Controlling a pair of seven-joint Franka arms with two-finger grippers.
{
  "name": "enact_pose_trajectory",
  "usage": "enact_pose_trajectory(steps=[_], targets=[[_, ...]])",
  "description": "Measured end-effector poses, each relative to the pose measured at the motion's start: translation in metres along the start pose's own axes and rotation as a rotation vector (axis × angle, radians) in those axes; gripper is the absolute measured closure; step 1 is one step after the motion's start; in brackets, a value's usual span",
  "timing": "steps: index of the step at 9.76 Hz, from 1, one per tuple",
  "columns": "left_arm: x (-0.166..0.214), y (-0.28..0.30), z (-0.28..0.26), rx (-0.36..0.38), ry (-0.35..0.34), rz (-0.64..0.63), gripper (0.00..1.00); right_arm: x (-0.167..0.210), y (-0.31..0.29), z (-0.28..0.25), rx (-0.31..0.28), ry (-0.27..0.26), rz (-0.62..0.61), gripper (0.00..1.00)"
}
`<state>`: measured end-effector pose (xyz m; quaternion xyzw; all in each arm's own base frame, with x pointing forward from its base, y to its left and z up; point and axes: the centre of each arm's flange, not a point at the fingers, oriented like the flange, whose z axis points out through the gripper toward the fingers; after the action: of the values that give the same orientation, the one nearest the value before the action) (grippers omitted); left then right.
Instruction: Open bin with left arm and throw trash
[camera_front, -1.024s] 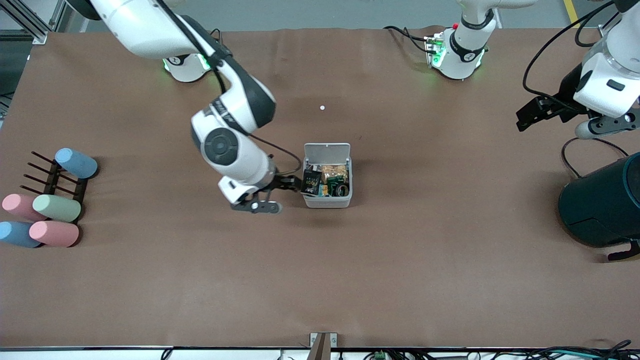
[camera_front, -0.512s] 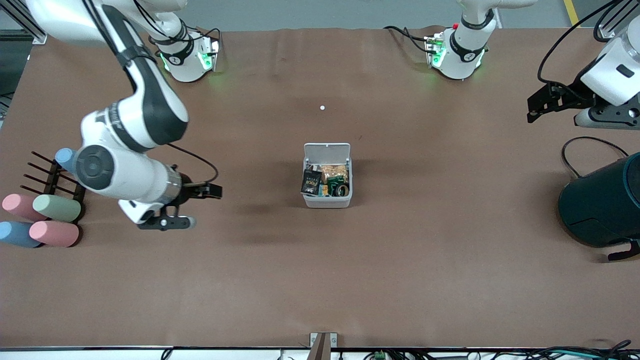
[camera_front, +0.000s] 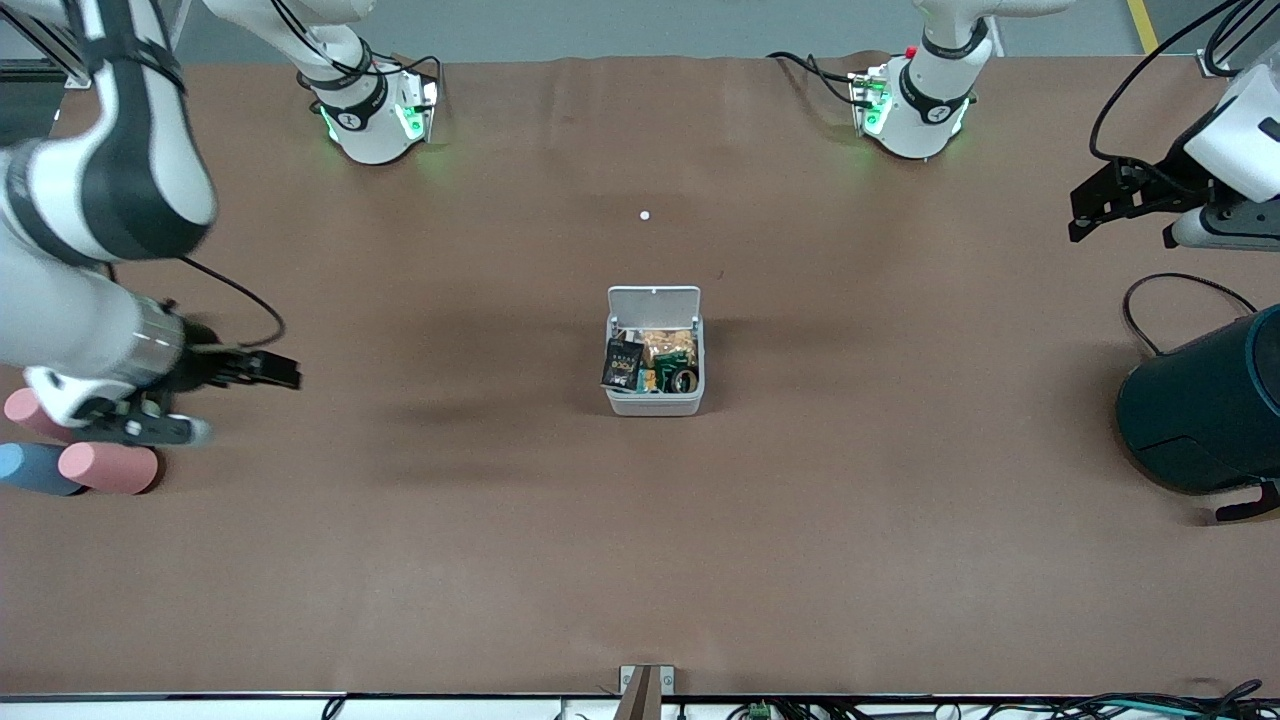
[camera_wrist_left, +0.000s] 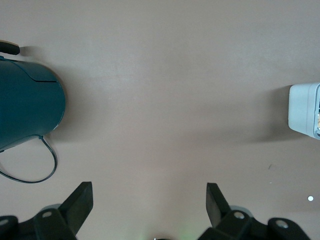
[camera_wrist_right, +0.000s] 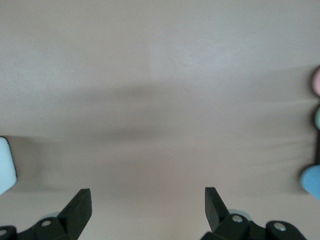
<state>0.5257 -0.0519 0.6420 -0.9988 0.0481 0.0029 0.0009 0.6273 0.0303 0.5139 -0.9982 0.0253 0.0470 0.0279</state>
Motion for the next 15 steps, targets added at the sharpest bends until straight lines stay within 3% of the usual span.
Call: enact_pose_trajectory(steps=[3,6,7,9,15], targets=[[0.0,0.001,-0.001,0.0,0.002,0.001,0.0,-0.038,0.059,-0.077,-0.007,0.091,0.018,0.0],[0.0,-0.005,-0.004,-0.001,0.008,-0.01,0.0,-0.079,0.061,-0.145,-0.006,0.151,0.019,0.0],[0.0,-0.008,-0.005,-0.001,0.011,-0.015,0.0,-0.084,0.063,-0.16,-0.033,0.176,0.018,0.0],[0.0,-0.01,-0.006,-0.001,0.012,-0.02,0.0,-0.086,0.062,-0.164,-0.087,0.176,0.003,0.0],[0.011,-0.011,-0.006,-0.002,0.019,-0.022,0.0,-0.084,0.052,-0.152,-0.088,0.148,-0.017,0.0]])
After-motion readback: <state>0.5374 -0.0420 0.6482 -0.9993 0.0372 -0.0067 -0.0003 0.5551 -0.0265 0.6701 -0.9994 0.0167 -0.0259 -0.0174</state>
